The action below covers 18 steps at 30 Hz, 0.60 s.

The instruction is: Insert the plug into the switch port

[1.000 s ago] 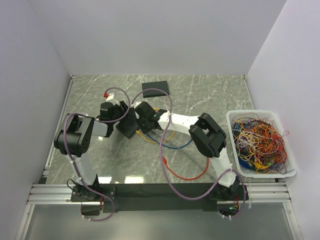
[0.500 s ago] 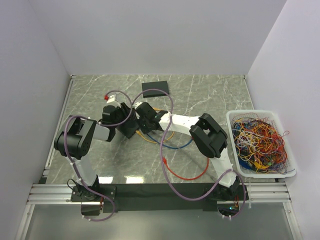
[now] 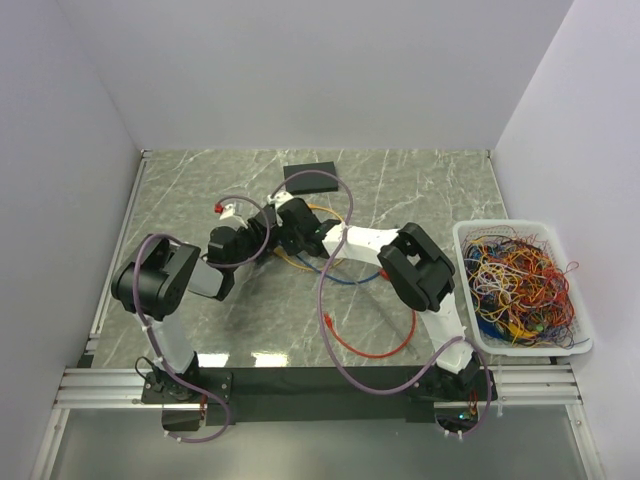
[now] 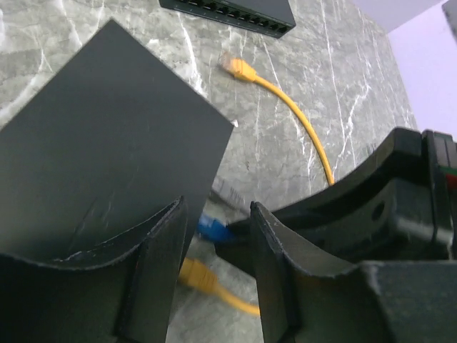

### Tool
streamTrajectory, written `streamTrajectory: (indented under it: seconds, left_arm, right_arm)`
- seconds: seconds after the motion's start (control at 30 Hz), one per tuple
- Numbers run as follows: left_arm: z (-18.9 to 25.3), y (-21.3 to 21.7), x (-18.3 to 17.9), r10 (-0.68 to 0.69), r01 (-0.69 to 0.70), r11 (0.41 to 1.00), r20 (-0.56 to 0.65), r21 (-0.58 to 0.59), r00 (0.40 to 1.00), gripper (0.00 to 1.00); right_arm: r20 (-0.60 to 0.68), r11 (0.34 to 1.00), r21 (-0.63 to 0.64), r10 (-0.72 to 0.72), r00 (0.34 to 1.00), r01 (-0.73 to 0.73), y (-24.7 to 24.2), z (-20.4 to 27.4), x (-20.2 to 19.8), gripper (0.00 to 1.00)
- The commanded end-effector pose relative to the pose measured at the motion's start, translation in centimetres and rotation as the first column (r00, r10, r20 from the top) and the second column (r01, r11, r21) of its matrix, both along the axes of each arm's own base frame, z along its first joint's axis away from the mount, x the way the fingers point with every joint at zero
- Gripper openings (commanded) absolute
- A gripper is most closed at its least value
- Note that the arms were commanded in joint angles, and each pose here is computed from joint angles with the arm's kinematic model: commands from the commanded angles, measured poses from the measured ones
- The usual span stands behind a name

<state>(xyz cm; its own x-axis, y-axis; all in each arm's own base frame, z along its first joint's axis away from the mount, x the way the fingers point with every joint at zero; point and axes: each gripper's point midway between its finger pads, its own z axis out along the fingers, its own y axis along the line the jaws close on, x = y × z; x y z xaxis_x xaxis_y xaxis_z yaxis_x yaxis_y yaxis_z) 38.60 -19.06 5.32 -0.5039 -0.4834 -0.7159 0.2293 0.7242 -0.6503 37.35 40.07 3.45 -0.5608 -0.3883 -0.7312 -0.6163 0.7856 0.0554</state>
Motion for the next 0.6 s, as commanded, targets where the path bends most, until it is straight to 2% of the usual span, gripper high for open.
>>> streamTrajectory:
  seconds: [0.0,0.27,0.43,0.57]
  left_arm:
    - [-7.9,-2.9,-9.2,-0.202,0.215,0.977,-0.386,-0.012,0.9,0.5]
    - [-3.6,-2.2,-6.5,-0.099,0.11,0.994,-0.32,0.016,0.942,0.53]
    - [-1.7,-0.4,-3.6,0.008,0.017,0.996,-0.295,0.082,0.956,0.54]
    - [0.6,1.2,-1.0,0.037,-0.034,0.999,-0.254,0.016,0.967,0.54]
  right_arm:
    - [0.286,0.949,0.316,-0.086,0.954,-0.01,5.1,11.1,5.8,0.0]
    - [0.255,0.965,0.263,-0.065,0.965,-0.005,3.9,9.3,4.9,0.0]
    - [0.247,0.967,0.253,-0.067,0.967,0.002,3.0,8.5,4.3,0.0]
    - [0.24,0.968,0.25,-0.059,0.969,-0.002,2.6,8.3,3.7,0.0]
